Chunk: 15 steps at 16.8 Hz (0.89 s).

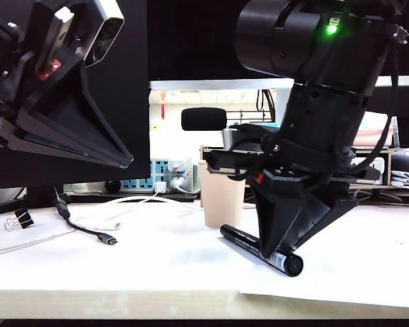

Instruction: Pick up the marker and insert it into the paper cup.

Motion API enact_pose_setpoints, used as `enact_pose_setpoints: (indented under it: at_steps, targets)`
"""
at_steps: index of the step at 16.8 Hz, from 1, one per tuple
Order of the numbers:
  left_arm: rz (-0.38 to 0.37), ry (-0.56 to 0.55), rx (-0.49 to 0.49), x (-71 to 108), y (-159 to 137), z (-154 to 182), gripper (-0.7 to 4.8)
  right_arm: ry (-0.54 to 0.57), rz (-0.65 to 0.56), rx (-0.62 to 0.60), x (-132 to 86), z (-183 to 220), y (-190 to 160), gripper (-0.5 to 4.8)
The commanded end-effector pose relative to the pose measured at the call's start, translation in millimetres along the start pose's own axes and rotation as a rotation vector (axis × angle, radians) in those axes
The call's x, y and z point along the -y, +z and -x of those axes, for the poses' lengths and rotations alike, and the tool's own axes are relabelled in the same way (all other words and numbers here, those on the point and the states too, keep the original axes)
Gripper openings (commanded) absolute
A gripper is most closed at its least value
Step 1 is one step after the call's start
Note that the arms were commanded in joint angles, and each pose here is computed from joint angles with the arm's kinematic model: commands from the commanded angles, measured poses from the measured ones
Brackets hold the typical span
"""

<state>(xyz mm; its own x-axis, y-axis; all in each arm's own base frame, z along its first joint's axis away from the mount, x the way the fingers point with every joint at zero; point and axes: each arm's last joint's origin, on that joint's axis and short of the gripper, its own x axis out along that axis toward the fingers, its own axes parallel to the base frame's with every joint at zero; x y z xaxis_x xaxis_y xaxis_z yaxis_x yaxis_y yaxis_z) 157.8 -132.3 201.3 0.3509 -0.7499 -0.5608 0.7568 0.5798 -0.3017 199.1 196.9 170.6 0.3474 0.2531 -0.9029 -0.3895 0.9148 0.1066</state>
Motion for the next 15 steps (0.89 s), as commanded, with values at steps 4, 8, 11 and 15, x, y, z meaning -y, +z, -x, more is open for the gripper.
enact_pose_setpoints:
  at_steps: [4,8,11,15]
  targets:
    - [-0.008,-0.003,0.011,0.2,2.1,0.7,-0.04,0.071,-0.020,0.171,-3.9,25.4,12.8,0.80]
    - [-0.008,0.001,0.012,0.1,2.2,0.7,-0.04,0.117,-0.029,0.282,-4.6,47.3,18.3,0.80]
    - [-0.008,0.001,0.012,0.1,2.1,0.7,-0.04,0.174,-0.056,0.406,-7.1,62.9,27.7,0.80]
    - [-0.008,0.001,0.012,0.1,2.1,0.7,-0.04,0.221,-0.083,0.570,-8.0,77.3,48.3,0.80]
